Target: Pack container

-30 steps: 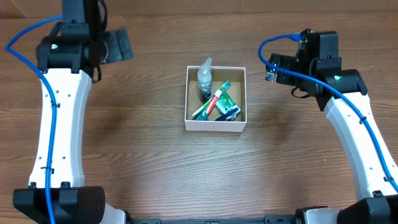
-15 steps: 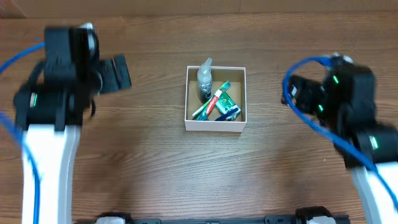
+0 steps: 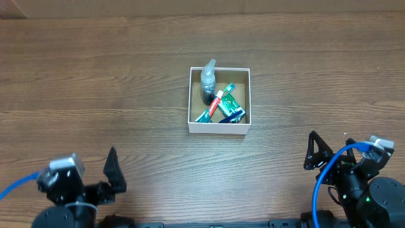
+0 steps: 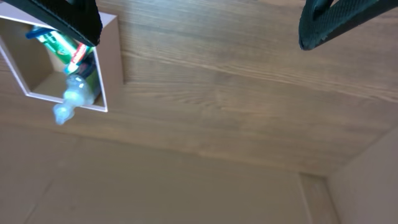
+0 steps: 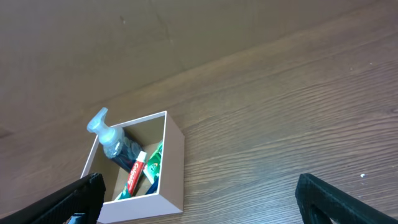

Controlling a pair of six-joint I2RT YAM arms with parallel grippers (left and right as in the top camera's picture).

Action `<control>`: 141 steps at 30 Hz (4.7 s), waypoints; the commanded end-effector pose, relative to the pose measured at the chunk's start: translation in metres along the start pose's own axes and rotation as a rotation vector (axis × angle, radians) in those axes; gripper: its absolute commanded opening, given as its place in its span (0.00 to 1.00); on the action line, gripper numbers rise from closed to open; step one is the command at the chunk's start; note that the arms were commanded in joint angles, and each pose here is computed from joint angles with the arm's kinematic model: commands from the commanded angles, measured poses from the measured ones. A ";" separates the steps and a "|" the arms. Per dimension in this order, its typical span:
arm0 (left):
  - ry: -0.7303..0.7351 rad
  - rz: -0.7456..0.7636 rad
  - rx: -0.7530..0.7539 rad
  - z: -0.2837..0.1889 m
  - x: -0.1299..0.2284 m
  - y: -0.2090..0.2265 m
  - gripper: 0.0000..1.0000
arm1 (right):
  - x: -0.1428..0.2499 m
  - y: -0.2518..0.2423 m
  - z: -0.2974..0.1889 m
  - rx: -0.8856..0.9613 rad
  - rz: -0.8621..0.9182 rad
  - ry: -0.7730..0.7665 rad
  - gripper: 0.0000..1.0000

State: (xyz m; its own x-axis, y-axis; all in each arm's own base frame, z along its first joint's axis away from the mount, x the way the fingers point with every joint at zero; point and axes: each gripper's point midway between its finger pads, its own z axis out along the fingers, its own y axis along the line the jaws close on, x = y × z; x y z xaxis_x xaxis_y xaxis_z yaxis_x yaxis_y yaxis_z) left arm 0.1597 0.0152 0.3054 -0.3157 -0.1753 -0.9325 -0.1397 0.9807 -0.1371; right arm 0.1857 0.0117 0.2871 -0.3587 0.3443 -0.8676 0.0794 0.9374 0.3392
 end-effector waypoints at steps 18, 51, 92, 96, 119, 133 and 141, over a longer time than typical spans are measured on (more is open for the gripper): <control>0.176 0.055 -0.077 -0.011 0.058 0.022 1.00 | 0.008 -0.008 0.002 0.040 -0.013 0.025 1.00; 0.177 0.055 -0.078 -0.011 0.058 0.022 1.00 | 0.088 -0.016 0.098 -0.166 -0.293 -0.320 1.00; 0.045 0.139 0.044 0.051 0.082 0.001 1.00 | 0.088 -0.016 0.098 -0.169 -0.267 -0.318 1.00; -0.129 0.151 0.110 0.090 0.089 -0.010 1.00 | 0.088 -0.016 0.098 -0.169 -0.267 -0.318 1.00; -0.249 0.143 0.191 0.128 0.117 -0.022 1.00 | 0.088 -0.016 0.098 -0.169 -0.267 -0.318 1.00; -0.248 0.143 0.191 0.128 0.117 -0.022 1.00 | 0.088 -0.016 0.098 -0.169 -0.267 -0.318 1.00; -0.248 0.143 0.191 0.128 0.117 -0.022 1.00 | 0.088 -0.016 0.098 -0.169 -0.267 -0.318 1.00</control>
State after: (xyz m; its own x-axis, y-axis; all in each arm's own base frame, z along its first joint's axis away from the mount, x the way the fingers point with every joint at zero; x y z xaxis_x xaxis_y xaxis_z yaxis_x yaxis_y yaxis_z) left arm 0.2463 -0.0102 0.1559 -0.0821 -0.0218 -0.9964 0.0487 0.9985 -0.0259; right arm 0.2445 0.0315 0.1707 -0.0468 0.1138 -0.9924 -0.1359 0.9835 0.1192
